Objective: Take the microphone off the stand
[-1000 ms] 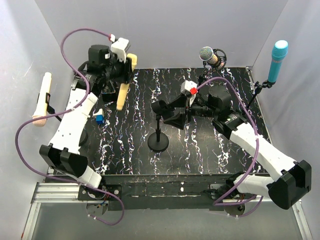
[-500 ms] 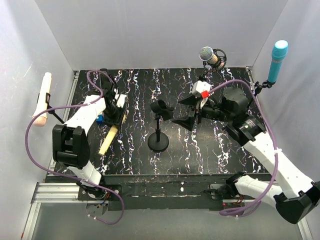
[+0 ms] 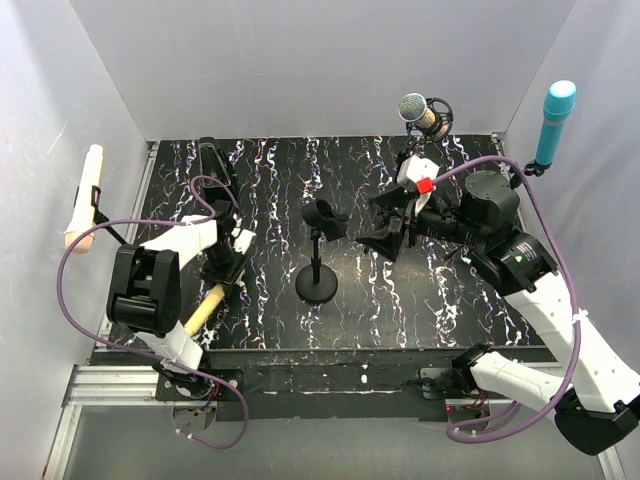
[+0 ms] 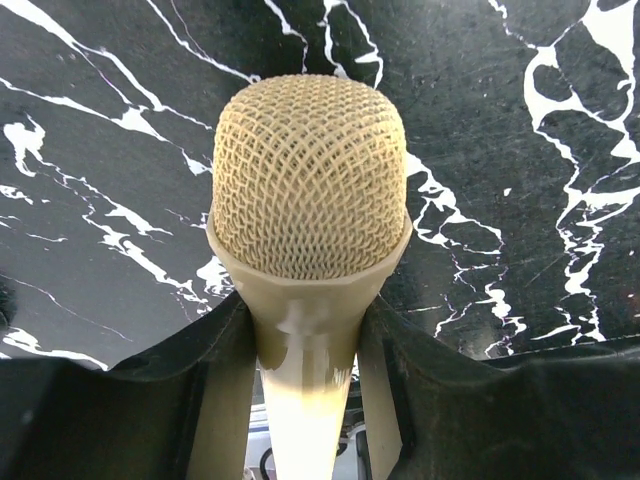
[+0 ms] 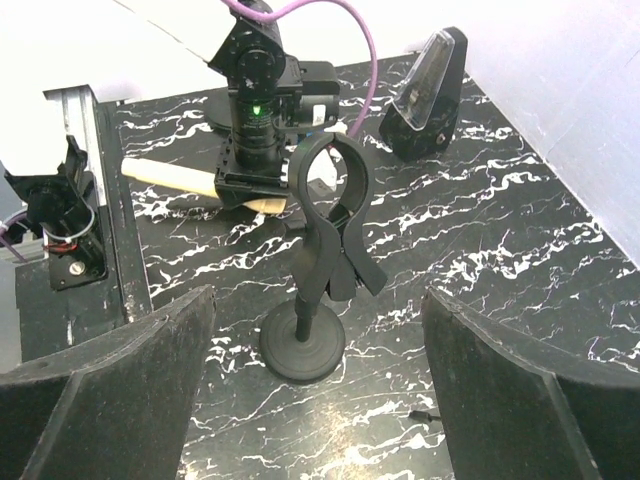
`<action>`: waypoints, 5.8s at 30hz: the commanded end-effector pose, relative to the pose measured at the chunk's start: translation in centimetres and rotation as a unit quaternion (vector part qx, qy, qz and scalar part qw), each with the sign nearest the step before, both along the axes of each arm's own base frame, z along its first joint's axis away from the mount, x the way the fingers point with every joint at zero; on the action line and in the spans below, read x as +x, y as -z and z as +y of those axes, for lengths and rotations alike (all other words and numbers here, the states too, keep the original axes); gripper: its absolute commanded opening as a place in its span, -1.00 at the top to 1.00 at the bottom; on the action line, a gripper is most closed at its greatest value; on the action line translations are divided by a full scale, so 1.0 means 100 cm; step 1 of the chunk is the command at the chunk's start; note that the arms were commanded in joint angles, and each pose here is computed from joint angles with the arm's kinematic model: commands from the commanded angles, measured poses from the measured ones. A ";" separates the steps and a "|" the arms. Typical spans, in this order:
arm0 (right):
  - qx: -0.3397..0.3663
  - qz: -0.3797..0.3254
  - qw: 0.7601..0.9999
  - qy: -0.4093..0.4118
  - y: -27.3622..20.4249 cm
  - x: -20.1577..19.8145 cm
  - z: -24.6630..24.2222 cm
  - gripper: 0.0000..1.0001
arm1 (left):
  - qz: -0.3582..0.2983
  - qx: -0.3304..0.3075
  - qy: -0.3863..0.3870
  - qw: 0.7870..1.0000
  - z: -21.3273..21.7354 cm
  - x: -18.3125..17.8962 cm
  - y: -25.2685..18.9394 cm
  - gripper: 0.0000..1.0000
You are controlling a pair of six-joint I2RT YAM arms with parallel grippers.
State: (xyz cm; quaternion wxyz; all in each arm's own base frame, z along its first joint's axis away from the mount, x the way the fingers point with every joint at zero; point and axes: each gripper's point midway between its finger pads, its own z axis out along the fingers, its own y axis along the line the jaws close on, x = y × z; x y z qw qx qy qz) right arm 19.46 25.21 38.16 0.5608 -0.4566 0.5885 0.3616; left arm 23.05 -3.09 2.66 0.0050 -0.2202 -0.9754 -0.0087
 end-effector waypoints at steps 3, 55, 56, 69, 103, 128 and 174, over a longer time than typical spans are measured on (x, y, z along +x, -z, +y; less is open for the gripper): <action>-0.005 -0.013 1.000 0.006 -0.014 0.002 -0.002 -0.81 | -0.050 -0.007 0.013 0.999 0.000 0.016 -0.020 -0.27; -0.027 0.041 0.994 -0.094 0.000 0.025 0.057 -0.84 | -0.333 -0.279 0.100 0.895 -0.075 -0.001 -0.271 -0.96; -0.029 0.047 0.994 -0.098 0.003 0.025 0.060 -0.84 | -0.325 -0.279 0.099 0.898 -0.075 -0.001 -0.268 -0.96; -0.041 0.074 0.994 -0.069 0.036 0.046 0.087 -0.75 | -0.310 -0.299 0.085 0.898 -0.080 -0.010 -0.262 -0.96; 0.063 -0.072 0.986 0.134 -0.042 0.246 0.173 0.56 | -0.295 -0.276 0.058 0.913 -0.068 -0.023 -0.255 -0.96; 0.113 -0.082 0.990 0.026 -0.110 0.169 0.150 -0.72 | -0.255 -0.334 0.043 0.906 -0.089 -0.023 -0.260 -0.96; -0.154 -0.207 0.955 0.144 -0.070 0.207 -0.092 -0.72 | -0.329 -0.431 0.188 0.819 -0.136 0.045 -0.329 -0.96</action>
